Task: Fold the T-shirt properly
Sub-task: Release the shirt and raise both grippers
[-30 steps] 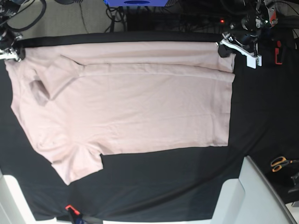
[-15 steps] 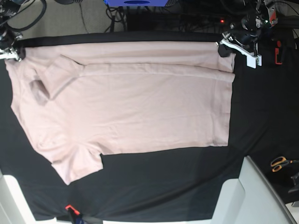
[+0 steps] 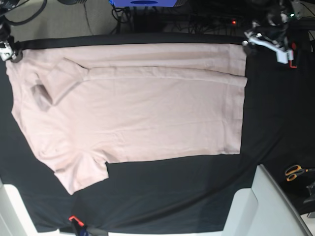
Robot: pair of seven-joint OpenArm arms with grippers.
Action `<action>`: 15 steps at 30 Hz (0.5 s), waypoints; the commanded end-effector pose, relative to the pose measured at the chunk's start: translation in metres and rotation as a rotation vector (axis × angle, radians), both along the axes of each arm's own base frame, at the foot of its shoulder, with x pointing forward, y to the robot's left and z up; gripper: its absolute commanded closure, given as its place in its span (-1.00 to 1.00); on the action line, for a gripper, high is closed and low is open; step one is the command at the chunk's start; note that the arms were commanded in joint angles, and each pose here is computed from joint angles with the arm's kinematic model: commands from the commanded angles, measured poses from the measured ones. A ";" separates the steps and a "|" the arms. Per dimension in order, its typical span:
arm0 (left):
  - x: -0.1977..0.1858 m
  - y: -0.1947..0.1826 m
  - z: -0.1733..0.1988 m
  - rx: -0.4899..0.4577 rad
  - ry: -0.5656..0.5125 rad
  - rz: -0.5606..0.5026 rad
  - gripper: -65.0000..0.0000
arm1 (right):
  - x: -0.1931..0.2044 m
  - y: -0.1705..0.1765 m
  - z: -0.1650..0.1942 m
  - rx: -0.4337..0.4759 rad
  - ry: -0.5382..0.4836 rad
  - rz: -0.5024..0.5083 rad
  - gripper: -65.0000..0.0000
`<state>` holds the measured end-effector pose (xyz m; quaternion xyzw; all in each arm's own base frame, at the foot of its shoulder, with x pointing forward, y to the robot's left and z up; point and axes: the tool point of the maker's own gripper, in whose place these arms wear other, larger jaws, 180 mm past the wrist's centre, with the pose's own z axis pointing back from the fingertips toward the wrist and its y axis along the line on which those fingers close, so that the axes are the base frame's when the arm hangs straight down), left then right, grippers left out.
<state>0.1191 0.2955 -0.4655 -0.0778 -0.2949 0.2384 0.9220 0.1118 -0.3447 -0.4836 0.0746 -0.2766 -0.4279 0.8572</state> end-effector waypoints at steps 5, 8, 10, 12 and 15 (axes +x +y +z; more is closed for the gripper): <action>0.020 0.059 0.047 0.131 -0.117 0.067 -0.14 | 0.026 -0.039 0.051 -0.169 -0.082 0.049 -0.35; 0.046 0.078 0.082 0.214 -0.193 0.032 -0.14 | 0.064 -0.060 0.080 -0.246 -0.137 0.109 -0.35; 0.065 0.086 0.104 0.264 -0.236 -0.011 -0.14 | 0.099 -0.067 0.097 -0.285 -0.166 0.191 -0.36; 0.083 0.083 0.113 0.272 -0.251 -0.057 -0.14 | 0.140 -0.068 0.107 -0.299 -0.195 0.274 -0.37; 0.107 0.074 0.119 0.275 -0.234 -0.146 -0.14 | 0.198 -0.063 0.103 -0.283 -0.215 0.377 -0.36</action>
